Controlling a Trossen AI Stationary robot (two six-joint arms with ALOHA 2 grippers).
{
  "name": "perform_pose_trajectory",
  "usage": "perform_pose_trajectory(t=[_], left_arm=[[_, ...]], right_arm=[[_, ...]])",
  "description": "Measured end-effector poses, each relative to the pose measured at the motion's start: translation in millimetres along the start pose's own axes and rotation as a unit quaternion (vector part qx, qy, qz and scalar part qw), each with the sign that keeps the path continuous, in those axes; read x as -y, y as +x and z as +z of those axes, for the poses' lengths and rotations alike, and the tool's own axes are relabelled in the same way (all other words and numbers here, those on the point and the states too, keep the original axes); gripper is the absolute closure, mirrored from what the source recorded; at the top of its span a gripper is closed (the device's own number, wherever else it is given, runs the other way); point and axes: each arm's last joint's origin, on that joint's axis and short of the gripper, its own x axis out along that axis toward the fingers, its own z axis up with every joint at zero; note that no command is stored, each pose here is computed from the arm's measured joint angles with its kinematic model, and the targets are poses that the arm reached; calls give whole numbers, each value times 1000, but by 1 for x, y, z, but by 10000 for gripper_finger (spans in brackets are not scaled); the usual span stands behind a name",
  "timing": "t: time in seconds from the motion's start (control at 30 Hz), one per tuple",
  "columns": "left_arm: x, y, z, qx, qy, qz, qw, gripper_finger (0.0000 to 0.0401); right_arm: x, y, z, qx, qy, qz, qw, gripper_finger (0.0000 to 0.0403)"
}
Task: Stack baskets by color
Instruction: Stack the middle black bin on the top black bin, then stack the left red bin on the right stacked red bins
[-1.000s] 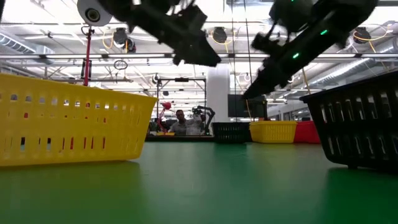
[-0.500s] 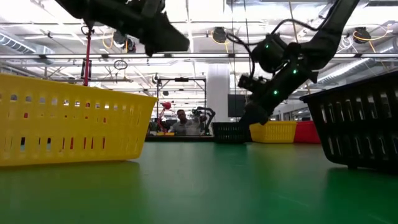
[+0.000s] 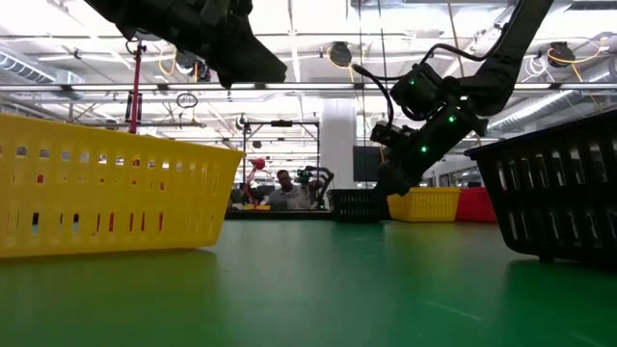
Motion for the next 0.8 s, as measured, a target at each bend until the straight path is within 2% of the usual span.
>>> perform_pose_trajectory(t=[0.17, 0.3, 0.53, 0.8], left_arm=[[0, 0, 0, -2, 0, 0, 1000, 267], [2, -2, -2, -14, 0, -2, 1000, 267], [14, -5, -8, -51, 12, -10, 999, 267], [28, -8, -10, -58, 29, -20, 998, 267]], right_arm=[[-2, -1, 1, 2, 2, 4, 1000, 403], [-12, -13, 10, 24, 32, 61, 997, 403], [-32, -60, 28, 33, 62, 130, 989, 403], [-61, -122, 33, 27, 62, 218, 974, 403]])
